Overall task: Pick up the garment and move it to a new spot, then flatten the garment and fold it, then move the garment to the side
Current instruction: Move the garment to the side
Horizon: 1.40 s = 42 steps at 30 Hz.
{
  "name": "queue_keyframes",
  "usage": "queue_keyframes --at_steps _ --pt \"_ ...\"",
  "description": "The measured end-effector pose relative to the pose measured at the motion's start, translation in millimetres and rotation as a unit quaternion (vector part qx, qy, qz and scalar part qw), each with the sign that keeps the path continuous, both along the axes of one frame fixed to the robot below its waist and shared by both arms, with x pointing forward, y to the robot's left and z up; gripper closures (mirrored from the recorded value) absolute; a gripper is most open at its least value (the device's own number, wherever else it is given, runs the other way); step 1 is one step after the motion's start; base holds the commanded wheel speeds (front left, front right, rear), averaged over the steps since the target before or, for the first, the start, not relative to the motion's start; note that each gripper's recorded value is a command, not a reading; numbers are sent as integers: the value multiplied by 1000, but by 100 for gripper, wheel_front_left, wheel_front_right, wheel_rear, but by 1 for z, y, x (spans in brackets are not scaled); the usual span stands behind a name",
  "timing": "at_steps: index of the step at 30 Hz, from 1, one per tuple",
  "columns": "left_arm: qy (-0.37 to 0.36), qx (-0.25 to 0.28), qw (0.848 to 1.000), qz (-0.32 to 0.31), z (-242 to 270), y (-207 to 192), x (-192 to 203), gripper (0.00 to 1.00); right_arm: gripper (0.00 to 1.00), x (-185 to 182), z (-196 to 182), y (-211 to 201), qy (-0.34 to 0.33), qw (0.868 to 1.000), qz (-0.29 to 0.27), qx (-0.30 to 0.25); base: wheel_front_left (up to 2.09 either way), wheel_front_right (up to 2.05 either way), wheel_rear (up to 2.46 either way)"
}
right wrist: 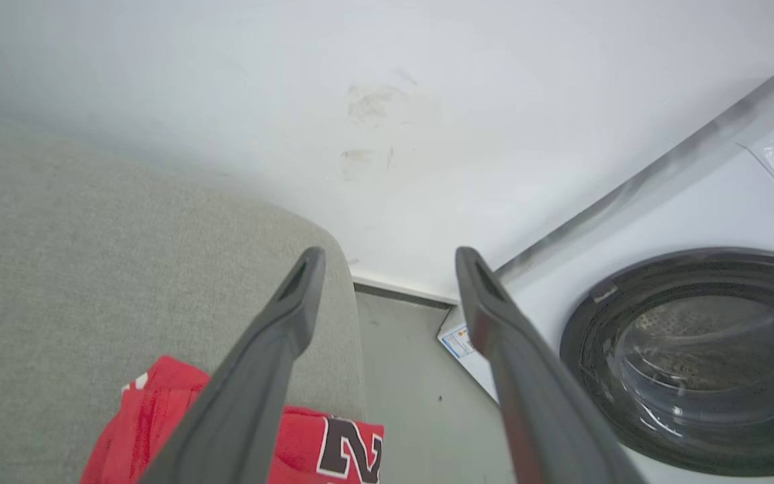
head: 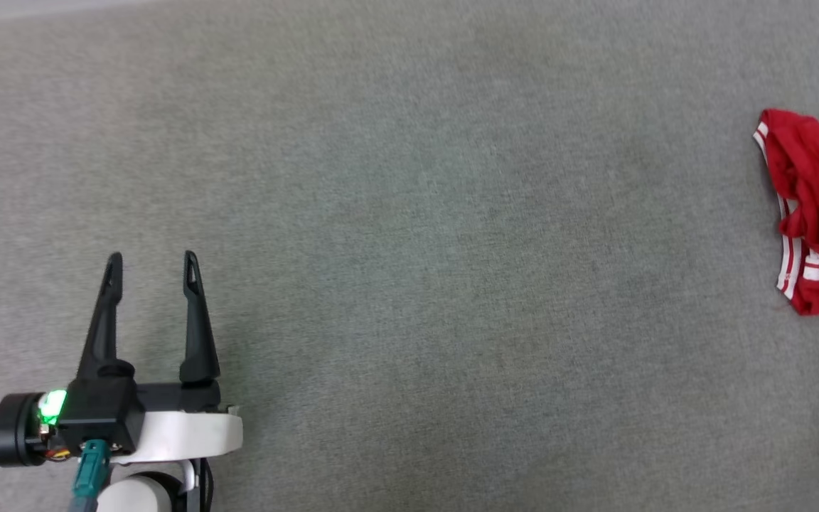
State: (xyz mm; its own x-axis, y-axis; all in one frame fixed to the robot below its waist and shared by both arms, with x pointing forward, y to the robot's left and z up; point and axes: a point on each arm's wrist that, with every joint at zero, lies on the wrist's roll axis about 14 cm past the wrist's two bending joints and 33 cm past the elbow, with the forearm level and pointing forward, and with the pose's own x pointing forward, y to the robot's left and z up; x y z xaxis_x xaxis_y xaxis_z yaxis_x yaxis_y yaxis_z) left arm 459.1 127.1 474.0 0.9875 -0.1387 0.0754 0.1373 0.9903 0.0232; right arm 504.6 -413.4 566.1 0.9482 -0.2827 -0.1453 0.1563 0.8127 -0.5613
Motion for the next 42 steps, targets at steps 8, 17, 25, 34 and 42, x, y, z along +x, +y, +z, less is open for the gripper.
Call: queue_keyframes --at_steps 8,17,25,34,42 --pt "-9 4 1000 25 20 15 -28 0 0 17 44 111 -157 976 151 27 0 0 0" --pt "-14 5 999 50 32 31 -57 0 0 -6 41 207 -205 939 243 133 0 0 0" --pt "-19 1 997 71 39 41 -78 0 0 -48 14 236 -198 925 246 212 0 0 0" --pt "-11 -1 997 81 37 48 -99 0 0 -98 -22 235 -177 924 206 268 0 0 0" --pt "-11 -3 996 88 37 53 -112 0 0 -133 -37 230 -174 922 174 300 0 0 0"
